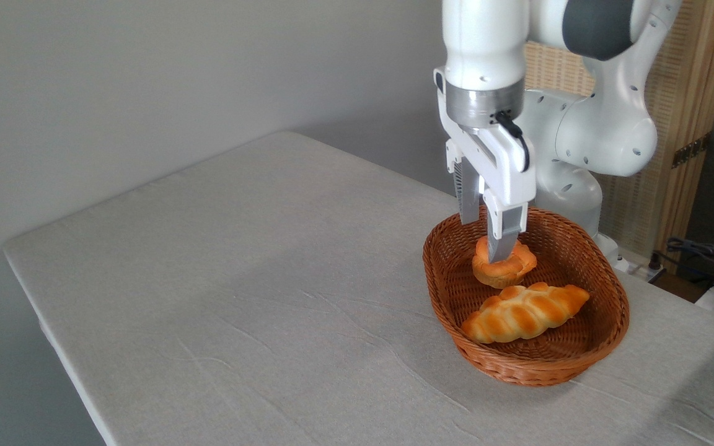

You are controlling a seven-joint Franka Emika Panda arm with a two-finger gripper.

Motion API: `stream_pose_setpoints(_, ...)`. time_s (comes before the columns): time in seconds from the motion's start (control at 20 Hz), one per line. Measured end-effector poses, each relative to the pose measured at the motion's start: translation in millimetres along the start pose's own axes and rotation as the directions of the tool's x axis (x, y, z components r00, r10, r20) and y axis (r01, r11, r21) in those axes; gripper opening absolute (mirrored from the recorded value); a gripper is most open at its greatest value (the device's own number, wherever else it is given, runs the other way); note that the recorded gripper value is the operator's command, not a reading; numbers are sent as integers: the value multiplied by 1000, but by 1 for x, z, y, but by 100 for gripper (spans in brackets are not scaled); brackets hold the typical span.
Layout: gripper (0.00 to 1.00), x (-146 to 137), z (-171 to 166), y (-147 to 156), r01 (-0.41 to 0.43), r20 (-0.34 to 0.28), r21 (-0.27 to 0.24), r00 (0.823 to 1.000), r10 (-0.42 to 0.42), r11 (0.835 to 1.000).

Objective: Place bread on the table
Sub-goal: 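Close the gripper on the small round orange bun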

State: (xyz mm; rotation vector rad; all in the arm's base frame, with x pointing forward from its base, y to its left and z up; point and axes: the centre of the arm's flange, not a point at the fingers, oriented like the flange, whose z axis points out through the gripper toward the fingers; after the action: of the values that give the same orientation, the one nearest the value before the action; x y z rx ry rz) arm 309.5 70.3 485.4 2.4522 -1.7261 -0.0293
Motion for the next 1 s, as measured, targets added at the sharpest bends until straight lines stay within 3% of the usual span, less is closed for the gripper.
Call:
stream_pose_setpoints(0.3,96,2,22,7,-9,11,-42,1000,10,999)
stream_pose_setpoints(0.65,93,3,36,18,-25,14,-56,1000,26,998)
stream_pose_setpoints(0.8,93,-1,38,17,-44,82,-47,995,48,998)
stream_pose_setpoints(1.0,93,0,39,17,-54,99,-44,993,58,998)
